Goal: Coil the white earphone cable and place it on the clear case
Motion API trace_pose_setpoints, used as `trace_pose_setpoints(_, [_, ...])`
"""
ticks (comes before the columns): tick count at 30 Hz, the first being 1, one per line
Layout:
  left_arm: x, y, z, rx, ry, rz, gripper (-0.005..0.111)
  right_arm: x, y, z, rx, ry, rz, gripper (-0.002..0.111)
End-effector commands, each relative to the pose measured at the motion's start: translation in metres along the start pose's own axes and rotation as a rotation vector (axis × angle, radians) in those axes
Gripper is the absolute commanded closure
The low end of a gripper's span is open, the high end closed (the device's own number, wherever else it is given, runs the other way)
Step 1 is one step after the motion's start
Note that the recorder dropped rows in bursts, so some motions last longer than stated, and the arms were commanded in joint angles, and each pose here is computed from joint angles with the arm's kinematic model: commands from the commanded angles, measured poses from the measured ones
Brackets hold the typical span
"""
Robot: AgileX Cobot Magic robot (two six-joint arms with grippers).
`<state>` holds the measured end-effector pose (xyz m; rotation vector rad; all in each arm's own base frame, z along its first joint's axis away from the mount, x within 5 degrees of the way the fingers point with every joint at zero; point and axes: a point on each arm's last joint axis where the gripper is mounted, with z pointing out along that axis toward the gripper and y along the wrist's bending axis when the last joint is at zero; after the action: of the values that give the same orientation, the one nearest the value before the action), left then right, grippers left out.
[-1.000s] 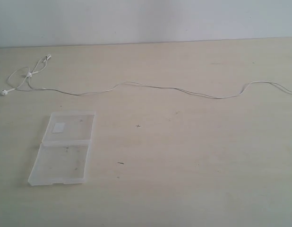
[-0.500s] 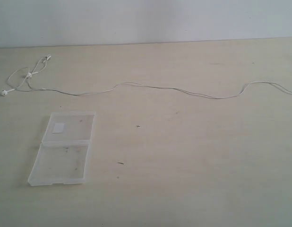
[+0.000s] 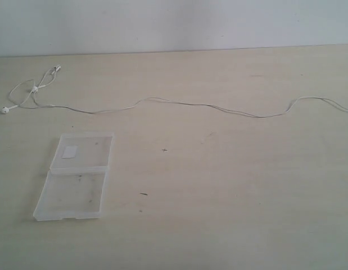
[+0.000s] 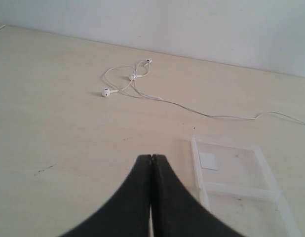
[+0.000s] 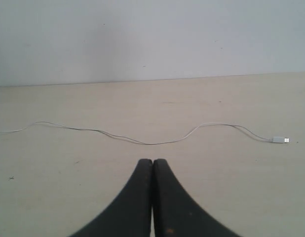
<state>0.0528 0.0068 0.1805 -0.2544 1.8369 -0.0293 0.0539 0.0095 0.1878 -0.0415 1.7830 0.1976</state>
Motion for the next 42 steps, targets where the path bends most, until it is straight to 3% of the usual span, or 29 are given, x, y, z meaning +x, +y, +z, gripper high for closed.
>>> trace_pose_setpoints(1, [0.000, 0.000, 0.000, 0.004, -0.011, -0.011, 0.107, 0.000, 0.000, 0.000, 0.004, -0.012, -0.005, 0.108])
trace_pose_setpoints(8, [0.000, 0.000, 0.000, 0.004, -0.011, -0.011, 0.107, -0.005, -0.001, 0.000, 0.011, -0.071, -0.039, 0.108])
trace_pose_setpoints(18, [0.000, 0.000, 0.000, 0.004, -0.011, -0.011, 0.107, -0.043, 0.001, -0.012, -0.014, -0.514, 0.000, 0.108])
trace_pose_setpoints(23, [0.000, 0.000, 0.000, 0.004, -0.011, -0.011, 0.107, -0.058, 0.002, -0.022, -0.088, -0.703, 0.185, 0.108])
trace_pose_setpoints(27, [0.000, 0.000, 0.000, 0.004, -0.011, -0.011, 0.107, -0.071, 0.001, -0.034, -0.118, -0.905, 0.222, 0.108])
trace_pose_setpoints(29, [0.000, 0.000, 0.000, 0.004, -0.011, -0.011, 0.107, -0.082, -0.002, -0.030, -0.094, -0.917, 0.264, 0.108])
trace_pose_setpoints(33, [0.000, 0.000, 0.000, 0.004, -0.011, -0.011, 0.107, -0.161, 0.005, 0.013, -0.004, -0.756, 0.155, 0.108])
trace_pose_setpoints(35, [0.000, 0.000, 0.000, 0.004, -0.011, -0.011, 0.107, -0.201, 0.012, 0.068, 0.003, -0.554, 0.096, 0.108])
trace_pose_setpoints(36, [0.000, 0.000, 0.000, 0.004, -0.011, -0.011, 0.107, -0.223, 0.017, 0.116, 0.001, -0.351, 0.042, 0.108])
trace_pose_setpoints(37, [0.000, 0.000, 0.000, 0.004, -0.011, -0.011, 0.107, -0.225, 0.018, 0.141, 0.003, -0.242, 0.021, 0.108])
trace_pose_setpoints(39, [0.000, 0.000, 0.000, 0.004, -0.011, -0.011, 0.107, -0.236, 0.021, 0.218, 0.020, 0.157, -0.043, 0.108])
trace_pose_setpoints(42, [0.000, 0.000, 0.000, 0.004, -0.011, -0.011, 0.107, -0.218, 0.020, 0.277, -0.047, 0.548, -0.328, 0.108])
